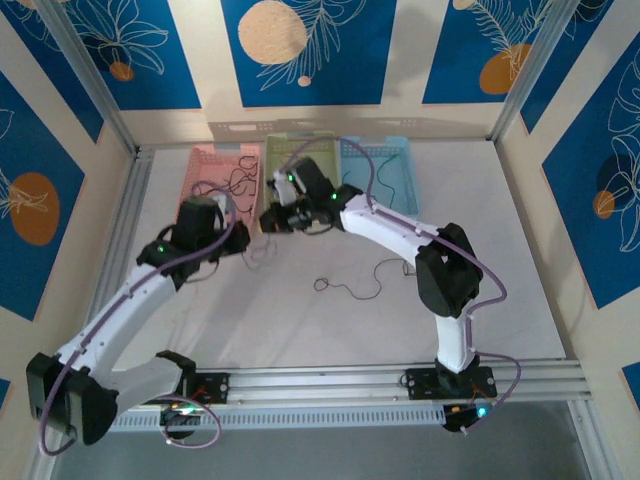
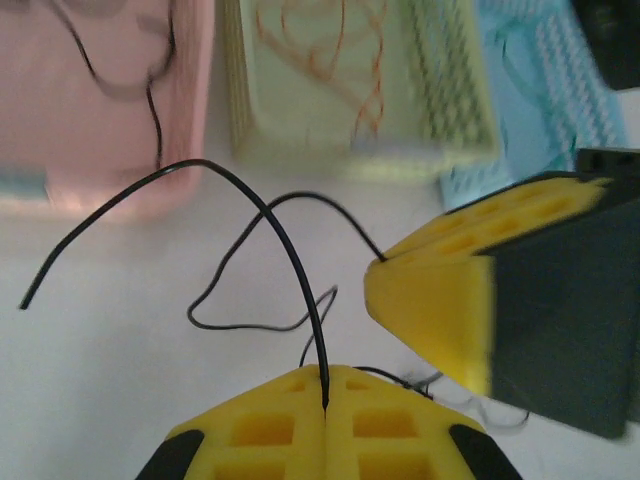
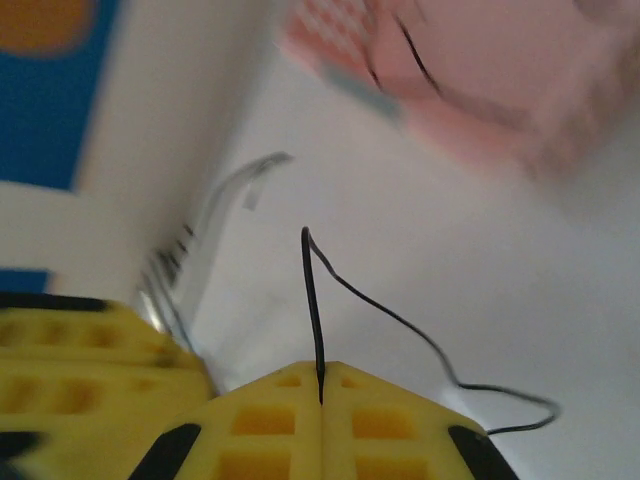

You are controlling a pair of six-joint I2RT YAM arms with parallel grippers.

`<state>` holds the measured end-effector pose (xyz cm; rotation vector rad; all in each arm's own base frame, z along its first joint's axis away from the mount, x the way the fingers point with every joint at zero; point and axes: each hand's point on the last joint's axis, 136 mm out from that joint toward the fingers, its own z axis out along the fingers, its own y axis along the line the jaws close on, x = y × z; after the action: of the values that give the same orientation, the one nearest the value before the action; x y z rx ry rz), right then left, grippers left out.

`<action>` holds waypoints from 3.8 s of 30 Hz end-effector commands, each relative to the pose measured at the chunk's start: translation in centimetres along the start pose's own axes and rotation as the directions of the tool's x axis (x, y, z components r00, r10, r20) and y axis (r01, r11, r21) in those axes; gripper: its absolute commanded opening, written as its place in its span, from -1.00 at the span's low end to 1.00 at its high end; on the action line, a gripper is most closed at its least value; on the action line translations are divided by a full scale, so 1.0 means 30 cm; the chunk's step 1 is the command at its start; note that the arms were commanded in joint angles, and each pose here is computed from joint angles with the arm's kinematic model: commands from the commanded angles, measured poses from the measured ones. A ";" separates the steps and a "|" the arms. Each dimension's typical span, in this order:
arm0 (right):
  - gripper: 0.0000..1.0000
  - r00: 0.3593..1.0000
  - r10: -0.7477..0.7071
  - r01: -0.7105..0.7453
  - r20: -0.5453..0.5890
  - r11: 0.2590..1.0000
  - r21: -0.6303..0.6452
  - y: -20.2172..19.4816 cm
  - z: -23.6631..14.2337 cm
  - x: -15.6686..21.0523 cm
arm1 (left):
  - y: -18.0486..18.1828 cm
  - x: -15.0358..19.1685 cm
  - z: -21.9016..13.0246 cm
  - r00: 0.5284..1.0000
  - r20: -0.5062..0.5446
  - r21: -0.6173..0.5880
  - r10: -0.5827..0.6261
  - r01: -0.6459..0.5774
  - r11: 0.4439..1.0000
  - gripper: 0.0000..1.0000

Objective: Untangle the cables

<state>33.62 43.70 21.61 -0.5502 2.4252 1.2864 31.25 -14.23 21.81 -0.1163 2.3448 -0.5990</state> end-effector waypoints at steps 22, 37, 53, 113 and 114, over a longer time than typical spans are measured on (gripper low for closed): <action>-0.66 0.971 0.092 -0.070 0.219 0.992 -0.108 -0.211 0.333 -0.453 | 0.400 -0.402 0.365 0.988 -0.033 -0.150 -0.153 0.146 0.978 -0.82; 0.06 0.972 -0.048 0.046 0.228 0.999 0.015 -0.050 -0.037 -0.493 | 0.298 -0.462 0.151 0.994 -0.010 -0.106 -0.108 0.106 0.989 0.12; 0.07 0.912 0.282 -0.393 0.298 0.807 0.440 -0.578 -0.712 0.246 | 0.131 0.133 -0.203 0.996 -0.077 0.120 -0.044 0.053 0.991 0.24; -1.00 0.837 -0.204 0.136 0.508 0.976 0.167 0.170 -0.941 -0.031 | 0.051 0.187 -0.189 0.994 -0.107 0.261 0.011 0.018 0.965 0.30; -1.00 0.829 -0.212 0.158 0.517 0.976 0.148 0.208 -0.944 -0.056 | 0.045 0.187 -0.190 0.994 -0.108 0.272 0.011 0.019 0.962 0.30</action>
<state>29.18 21.65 38.78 -0.2663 1.9820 0.9589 23.74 -11.22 20.98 -0.0165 2.3657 -0.8808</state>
